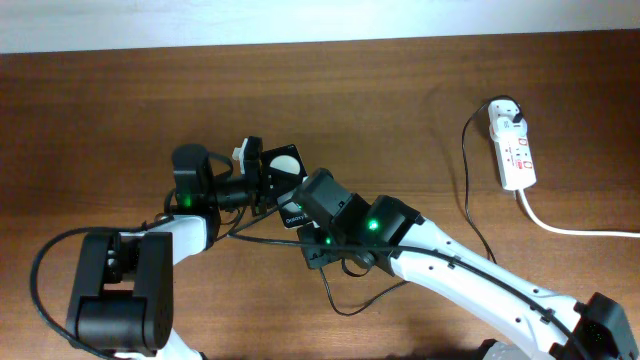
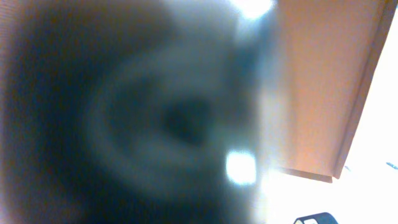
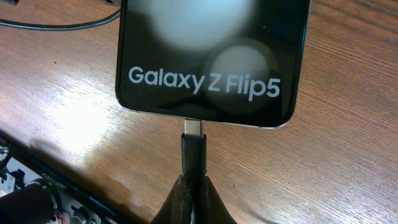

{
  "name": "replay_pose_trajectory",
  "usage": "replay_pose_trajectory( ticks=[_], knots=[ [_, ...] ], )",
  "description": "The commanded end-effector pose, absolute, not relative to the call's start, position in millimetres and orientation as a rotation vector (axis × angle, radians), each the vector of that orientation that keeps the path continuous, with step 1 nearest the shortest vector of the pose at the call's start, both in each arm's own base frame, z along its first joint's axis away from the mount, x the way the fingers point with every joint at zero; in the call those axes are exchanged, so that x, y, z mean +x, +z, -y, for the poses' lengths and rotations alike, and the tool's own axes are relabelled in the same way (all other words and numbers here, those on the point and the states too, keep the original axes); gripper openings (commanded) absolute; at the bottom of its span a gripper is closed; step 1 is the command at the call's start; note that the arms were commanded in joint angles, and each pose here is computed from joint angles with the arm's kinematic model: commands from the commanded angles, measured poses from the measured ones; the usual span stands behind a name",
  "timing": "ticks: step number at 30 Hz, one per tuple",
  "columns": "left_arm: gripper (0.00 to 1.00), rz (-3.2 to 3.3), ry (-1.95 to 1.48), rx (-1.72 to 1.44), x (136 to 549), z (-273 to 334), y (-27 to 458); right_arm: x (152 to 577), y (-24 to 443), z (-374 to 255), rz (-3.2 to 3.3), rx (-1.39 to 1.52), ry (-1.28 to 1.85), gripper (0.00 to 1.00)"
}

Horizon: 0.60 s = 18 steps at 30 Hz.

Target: Plug charger to phone and switch on socket

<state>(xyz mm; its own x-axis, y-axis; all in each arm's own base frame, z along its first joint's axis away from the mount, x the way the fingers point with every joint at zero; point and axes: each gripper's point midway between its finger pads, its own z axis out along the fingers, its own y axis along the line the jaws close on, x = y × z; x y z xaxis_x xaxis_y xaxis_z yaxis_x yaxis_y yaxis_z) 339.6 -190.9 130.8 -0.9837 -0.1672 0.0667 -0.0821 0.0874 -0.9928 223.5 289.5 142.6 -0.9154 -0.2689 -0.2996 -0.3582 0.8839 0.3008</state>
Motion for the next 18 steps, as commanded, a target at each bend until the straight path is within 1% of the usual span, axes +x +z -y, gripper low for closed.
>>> replay_pose_trajectory(
  ticks=[1, 3, 11, 18],
  knots=[
    [0.00, -2.260, -2.082, -0.213, 338.3, 191.4, 137.0, 227.0, 140.7, -289.7, -2.793, -0.458, 0.503, 0.04],
    [0.00, -2.246, -2.064, -0.163, 337.9, 191.5, 137.1, 229.5, 140.5, -287.6, -2.786, -0.451, 0.481, 0.04],
    [0.00, -2.246, -2.068, -0.161, 337.3, 191.6, 137.4, 229.9, 139.8, -286.1, -2.788, -0.447, 0.469, 0.04],
    [0.00, -2.276, -2.120, -0.221, 334.0, 192.1, 138.8, 229.9, 139.8, -286.1, -2.788, -0.447, 0.470, 0.04]
  ],
)
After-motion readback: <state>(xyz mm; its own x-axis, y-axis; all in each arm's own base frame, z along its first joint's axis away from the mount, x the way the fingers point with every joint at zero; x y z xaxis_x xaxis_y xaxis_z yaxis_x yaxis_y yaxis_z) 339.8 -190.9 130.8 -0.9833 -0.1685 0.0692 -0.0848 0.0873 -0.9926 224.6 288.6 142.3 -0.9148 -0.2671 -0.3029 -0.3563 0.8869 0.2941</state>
